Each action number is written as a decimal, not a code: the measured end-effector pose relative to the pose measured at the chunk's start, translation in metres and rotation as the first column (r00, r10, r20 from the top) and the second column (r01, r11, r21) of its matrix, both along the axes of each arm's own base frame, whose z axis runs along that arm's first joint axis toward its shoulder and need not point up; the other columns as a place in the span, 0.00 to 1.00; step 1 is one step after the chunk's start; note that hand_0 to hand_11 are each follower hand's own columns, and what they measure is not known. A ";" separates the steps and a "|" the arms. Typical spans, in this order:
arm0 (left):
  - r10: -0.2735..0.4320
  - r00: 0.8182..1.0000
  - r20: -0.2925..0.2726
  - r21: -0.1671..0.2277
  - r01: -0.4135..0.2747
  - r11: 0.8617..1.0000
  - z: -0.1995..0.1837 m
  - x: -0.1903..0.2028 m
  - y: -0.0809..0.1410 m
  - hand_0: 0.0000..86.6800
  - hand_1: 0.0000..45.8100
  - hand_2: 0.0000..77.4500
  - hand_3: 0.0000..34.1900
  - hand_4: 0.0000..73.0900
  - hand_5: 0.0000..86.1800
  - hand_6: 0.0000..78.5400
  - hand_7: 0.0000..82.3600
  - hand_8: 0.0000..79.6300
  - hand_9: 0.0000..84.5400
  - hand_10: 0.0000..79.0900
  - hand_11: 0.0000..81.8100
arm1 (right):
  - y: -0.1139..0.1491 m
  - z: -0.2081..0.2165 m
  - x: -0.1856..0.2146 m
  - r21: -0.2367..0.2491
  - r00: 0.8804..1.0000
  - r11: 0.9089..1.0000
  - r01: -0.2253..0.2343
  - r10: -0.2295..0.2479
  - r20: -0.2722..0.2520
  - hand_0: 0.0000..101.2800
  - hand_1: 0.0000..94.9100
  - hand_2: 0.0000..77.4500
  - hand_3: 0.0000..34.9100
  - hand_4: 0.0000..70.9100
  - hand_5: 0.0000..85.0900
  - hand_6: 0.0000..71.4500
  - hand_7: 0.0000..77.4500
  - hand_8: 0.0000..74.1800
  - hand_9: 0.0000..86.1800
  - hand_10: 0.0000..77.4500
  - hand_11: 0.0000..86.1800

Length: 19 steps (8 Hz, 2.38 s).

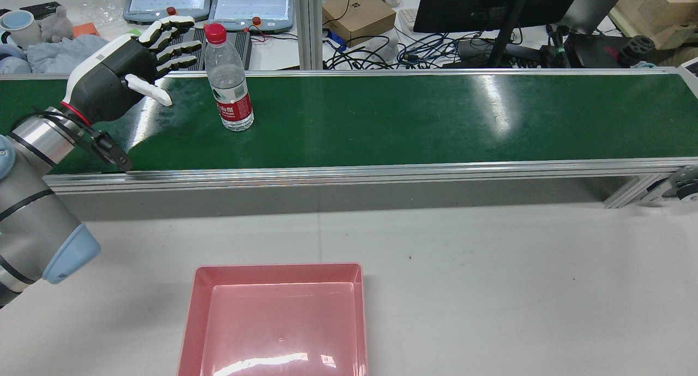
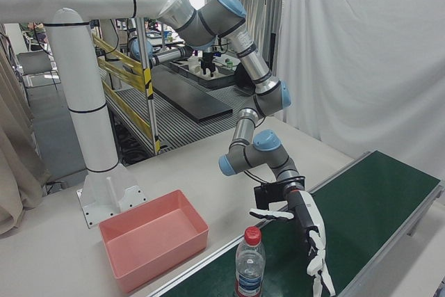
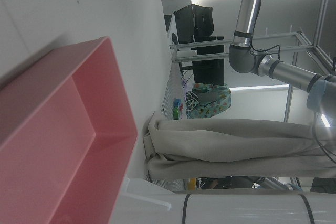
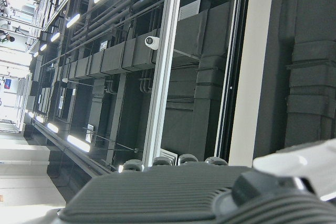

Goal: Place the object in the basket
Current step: 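Reach the left hand toward the red-capped water bottle on the conveyor, then close the left hand fingers around the bottle and lift it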

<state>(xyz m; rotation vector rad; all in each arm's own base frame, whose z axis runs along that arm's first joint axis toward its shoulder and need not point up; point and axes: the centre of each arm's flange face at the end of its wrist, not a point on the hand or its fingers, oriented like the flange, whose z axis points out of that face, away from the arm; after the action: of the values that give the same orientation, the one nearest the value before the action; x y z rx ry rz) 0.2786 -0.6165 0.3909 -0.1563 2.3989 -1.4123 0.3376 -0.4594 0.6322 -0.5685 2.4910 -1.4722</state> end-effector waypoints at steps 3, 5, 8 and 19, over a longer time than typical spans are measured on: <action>0.023 1.000 0.008 0.001 -0.023 1.000 0.002 0.018 0.007 0.63 0.15 0.01 0.36 0.01 0.35 0.06 0.05 0.14 0.15 0.09 0.15 | 0.000 0.000 0.000 0.000 1.000 1.000 0.000 0.000 0.000 0.00 0.00 0.01 0.01 0.01 0.00 0.00 0.01 0.00 0.00 0.00 0.00; 0.027 1.000 0.006 0.003 -0.027 1.000 0.000 0.020 0.007 0.63 0.15 0.01 0.38 0.01 0.36 0.08 0.06 0.16 0.17 0.10 0.17 | 0.000 0.000 0.000 0.000 1.000 1.000 0.000 0.000 0.000 0.00 0.00 0.01 0.01 0.01 0.00 0.00 0.01 0.00 0.00 0.00 0.00; 0.031 1.000 0.002 0.009 -0.031 0.999 -0.006 0.022 0.007 0.63 0.15 0.01 0.35 0.05 0.37 0.08 0.06 0.16 0.17 0.10 0.17 | 0.000 0.000 0.000 0.000 1.000 1.000 0.000 0.000 0.000 0.00 0.00 0.01 0.01 0.01 0.00 0.00 0.01 0.00 0.00 0.00 0.00; -0.026 0.999 0.038 0.056 0.024 0.998 -0.053 -0.016 0.025 0.71 0.00 0.04 0.00 0.60 0.70 0.75 0.79 0.87 0.75 0.79 0.79 | 0.000 0.000 0.000 0.000 1.000 1.000 0.000 0.000 0.000 0.00 0.00 0.01 0.01 0.01 0.00 0.00 0.01 0.00 0.00 0.00 0.00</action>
<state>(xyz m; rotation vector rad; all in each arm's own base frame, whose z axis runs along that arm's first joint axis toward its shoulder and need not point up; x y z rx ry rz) 0.2629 -0.5920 0.3376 -0.0844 2.4132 -1.3461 0.3377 -0.4594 0.6320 -0.5686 2.4913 -1.4718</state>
